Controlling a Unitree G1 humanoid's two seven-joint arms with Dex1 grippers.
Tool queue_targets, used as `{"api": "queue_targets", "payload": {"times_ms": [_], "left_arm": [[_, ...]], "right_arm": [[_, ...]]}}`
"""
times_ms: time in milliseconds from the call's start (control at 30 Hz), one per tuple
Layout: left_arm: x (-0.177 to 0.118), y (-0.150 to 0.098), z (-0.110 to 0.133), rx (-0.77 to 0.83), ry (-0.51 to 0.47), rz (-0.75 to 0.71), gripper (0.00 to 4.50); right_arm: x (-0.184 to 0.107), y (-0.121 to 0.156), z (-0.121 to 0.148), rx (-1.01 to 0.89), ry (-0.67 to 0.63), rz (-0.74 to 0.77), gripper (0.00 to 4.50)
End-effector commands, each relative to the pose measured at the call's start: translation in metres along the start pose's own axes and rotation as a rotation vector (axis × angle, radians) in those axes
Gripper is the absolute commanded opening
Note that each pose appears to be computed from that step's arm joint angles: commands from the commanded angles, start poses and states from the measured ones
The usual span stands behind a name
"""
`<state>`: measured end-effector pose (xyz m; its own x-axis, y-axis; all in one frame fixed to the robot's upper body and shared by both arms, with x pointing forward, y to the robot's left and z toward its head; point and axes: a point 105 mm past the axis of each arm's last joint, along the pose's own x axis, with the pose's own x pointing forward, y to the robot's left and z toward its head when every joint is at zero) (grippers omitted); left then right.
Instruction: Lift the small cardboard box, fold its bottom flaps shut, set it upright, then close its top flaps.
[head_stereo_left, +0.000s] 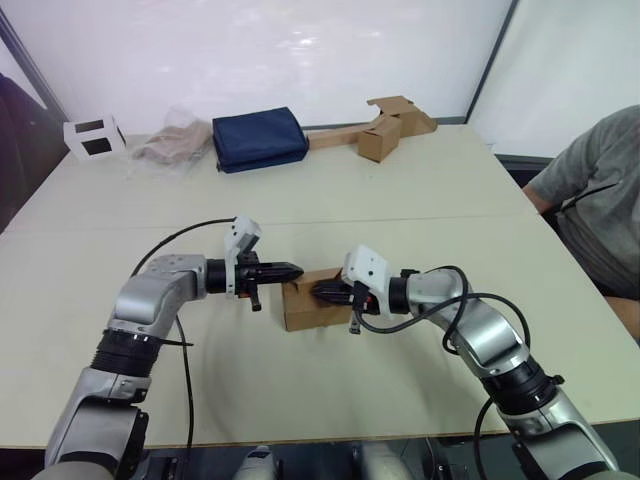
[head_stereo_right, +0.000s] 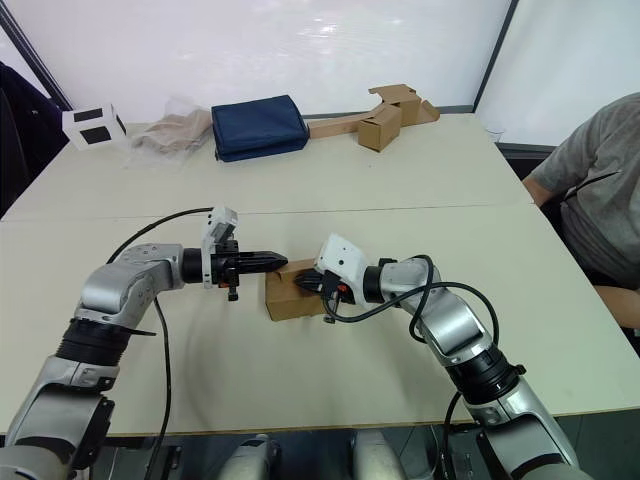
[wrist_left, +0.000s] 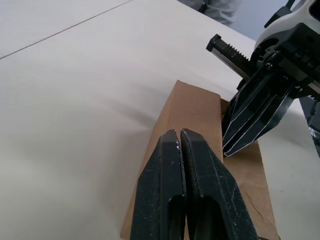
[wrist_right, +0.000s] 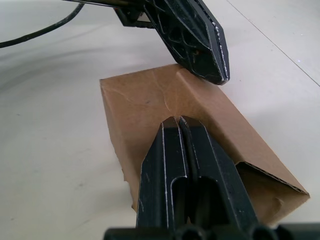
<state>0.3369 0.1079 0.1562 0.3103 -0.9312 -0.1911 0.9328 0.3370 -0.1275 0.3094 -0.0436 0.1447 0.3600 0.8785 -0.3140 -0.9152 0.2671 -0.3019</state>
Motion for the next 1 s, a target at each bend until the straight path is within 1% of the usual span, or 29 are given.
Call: {"api": "queue_targets", "payload": {"times_ms": [33, 133, 400, 500, 600, 767, 800, 900, 1000], "left_arm": [[0.0, -0.005, 0.011, 0.052, -0.02, -0.017, 0.07], [0.0, -0.005, 0.005, 0.06, -0.003, -0.018, 0.07], [0.002, -0.01, 0.004, 0.096, 0.023, -0.028, 0.07], [0.003, -0.01, -0.001, 0.126, 0.061, -0.029, 0.07], [0.003, -0.01, -0.006, 0.157, 0.096, -0.033, 0.07], [0.004, -0.011, -0.009, 0.187, 0.116, -0.039, 0.07], [0.004, -0.011, -0.008, 0.189, 0.114, -0.039, 0.07], [0.003, -0.011, 0.011, 0.172, 0.043, -0.037, 0.07], [0.0, -0.008, 0.022, 0.207, 0.034, -0.021, 0.07]], "right_arm": [[-0.002, -0.001, 0.001, -0.006, 0.002, -0.008, 0.0], [-0.003, -0.004, -0.001, -0.013, 0.01, -0.018, 0.0], [-0.003, -0.008, 0.002, -0.023, 0.008, -0.038, 0.0], [-0.004, -0.002, 0.005, -0.002, -0.008, -0.006, 0.0], [-0.012, 0.009, 0.008, 0.034, -0.026, 0.057, 0.0], [-0.023, 0.008, 0.018, 0.105, -0.087, 0.052, 0.0], [-0.025, 0.005, 0.018, 0.113, -0.092, 0.036, 0.0], [-0.032, -0.005, 0.022, 0.144, -0.127, -0.014, 0.0], [-0.037, -0.011, 0.028, 0.172, -0.176, -0.042, 0.0]]}}
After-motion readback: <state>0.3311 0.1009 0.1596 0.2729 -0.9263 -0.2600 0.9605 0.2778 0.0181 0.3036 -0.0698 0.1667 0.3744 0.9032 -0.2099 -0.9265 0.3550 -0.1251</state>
